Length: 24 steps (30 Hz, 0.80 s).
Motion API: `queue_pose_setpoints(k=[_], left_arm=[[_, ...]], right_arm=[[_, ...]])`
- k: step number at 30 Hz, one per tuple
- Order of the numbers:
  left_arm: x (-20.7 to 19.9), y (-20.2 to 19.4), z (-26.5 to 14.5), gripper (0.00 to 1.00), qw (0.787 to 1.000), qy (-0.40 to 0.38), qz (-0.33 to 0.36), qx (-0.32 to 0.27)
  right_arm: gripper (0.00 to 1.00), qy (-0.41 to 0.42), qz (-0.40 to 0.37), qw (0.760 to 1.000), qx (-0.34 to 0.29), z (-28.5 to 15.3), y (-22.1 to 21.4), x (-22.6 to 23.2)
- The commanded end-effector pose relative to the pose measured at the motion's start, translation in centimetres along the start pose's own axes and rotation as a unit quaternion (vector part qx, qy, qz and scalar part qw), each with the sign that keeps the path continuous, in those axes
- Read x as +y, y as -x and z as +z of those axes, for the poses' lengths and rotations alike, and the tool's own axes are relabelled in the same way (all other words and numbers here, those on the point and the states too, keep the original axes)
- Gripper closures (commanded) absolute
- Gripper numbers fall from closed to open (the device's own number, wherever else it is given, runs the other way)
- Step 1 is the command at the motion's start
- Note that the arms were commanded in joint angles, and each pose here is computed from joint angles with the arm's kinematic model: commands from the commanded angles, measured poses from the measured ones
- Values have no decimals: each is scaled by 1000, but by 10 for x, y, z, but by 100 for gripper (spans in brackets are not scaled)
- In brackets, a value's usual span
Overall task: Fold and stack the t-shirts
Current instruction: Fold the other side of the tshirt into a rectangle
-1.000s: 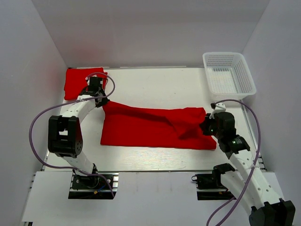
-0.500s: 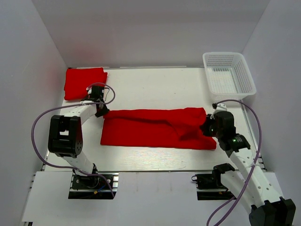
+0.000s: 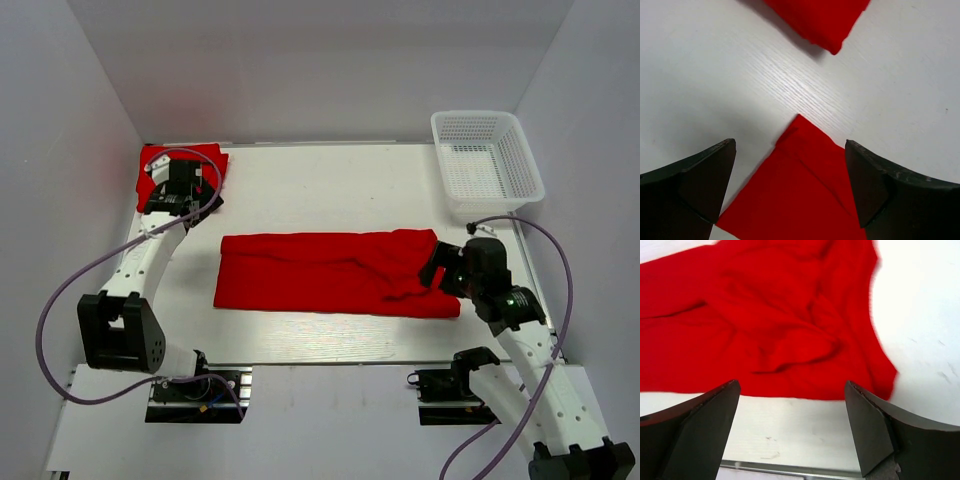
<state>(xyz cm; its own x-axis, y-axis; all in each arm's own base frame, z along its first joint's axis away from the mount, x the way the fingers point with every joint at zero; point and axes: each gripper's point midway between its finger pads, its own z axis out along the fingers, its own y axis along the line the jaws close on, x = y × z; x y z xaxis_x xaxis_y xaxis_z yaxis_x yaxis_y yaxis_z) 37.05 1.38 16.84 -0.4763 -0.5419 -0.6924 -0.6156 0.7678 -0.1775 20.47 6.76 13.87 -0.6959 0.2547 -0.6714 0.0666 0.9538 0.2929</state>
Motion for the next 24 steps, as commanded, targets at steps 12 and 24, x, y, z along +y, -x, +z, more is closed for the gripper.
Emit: queue_pose_setpoints(k=[12, 24], left_arm=[[-82, -94, 31, 0, 954, -240, 100, 149], [5, -165, 36, 0, 962, -117, 115, 219]], right_arm=[[10, 170, -7, 985, 13, 65, 14, 70], [10, 93, 55, 991, 74, 118, -24, 41]])
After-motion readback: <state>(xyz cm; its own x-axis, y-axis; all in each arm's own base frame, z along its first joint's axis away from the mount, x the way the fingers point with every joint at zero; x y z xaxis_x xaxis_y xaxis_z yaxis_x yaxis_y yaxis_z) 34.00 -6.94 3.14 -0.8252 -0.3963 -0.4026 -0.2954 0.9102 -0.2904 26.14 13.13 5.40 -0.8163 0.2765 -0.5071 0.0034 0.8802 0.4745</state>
